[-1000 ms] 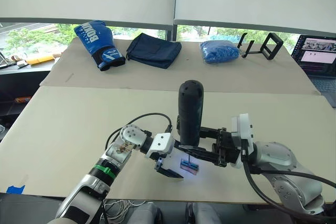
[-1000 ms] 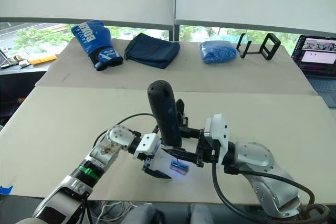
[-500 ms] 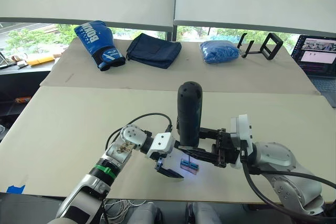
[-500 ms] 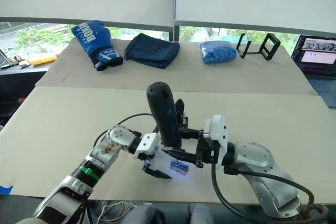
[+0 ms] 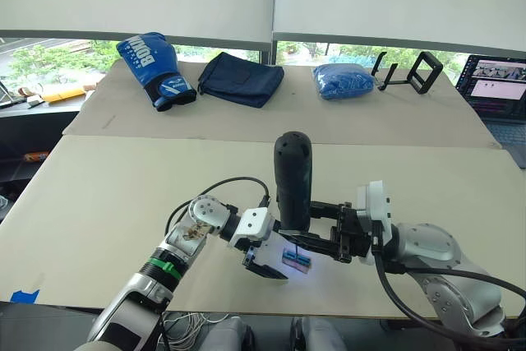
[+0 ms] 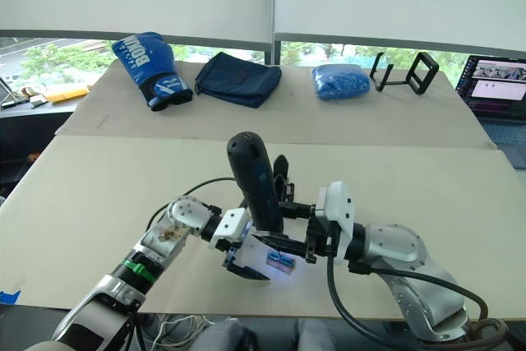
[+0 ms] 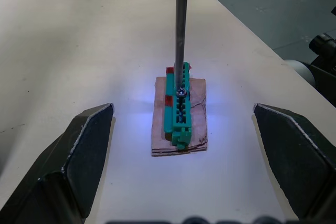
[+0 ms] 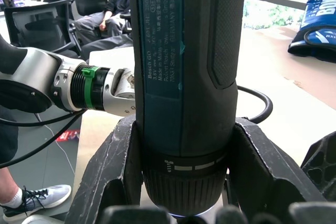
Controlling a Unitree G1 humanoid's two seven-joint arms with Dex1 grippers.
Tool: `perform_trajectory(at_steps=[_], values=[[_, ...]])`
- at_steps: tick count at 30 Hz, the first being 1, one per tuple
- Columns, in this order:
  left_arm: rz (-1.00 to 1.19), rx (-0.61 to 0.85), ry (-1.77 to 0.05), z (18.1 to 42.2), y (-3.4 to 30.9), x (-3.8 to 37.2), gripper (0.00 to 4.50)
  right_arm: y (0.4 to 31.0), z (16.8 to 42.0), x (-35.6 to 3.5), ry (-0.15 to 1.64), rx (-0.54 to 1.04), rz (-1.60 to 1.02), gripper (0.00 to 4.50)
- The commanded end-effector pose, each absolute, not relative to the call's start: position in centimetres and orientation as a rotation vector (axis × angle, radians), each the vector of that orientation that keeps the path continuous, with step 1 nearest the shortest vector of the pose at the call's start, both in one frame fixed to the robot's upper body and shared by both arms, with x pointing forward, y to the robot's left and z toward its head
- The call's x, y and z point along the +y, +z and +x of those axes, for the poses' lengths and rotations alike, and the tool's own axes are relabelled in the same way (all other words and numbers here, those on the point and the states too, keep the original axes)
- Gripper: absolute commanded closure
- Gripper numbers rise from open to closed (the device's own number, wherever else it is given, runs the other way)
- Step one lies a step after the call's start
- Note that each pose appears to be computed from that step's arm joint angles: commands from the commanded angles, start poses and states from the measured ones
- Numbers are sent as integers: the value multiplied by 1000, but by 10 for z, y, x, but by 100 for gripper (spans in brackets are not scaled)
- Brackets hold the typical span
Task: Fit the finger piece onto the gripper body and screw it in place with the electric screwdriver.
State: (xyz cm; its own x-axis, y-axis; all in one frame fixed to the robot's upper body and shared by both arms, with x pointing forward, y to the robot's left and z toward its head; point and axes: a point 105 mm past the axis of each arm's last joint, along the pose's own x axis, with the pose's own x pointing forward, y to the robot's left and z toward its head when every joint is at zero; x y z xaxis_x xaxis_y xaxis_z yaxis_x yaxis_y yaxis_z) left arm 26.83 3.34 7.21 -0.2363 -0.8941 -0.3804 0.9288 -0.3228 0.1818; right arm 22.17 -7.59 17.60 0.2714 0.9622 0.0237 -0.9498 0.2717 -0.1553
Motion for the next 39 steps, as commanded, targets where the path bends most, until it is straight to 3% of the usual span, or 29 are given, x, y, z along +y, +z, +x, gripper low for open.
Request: perform_trajectory(at_steps=[1, 32, 39], values=[[505, 33, -1841, 269, 85, 28, 0, 189, 214, -73, 1320, -205, -119, 260], [499, 20, -1818, 272, 90, 29, 0, 177, 215, -70, 1314, -173, -136, 260], [488, 22, -1790, 275, 92, 33, 0, 193, 215, -72, 1314, -213, -138, 260]])
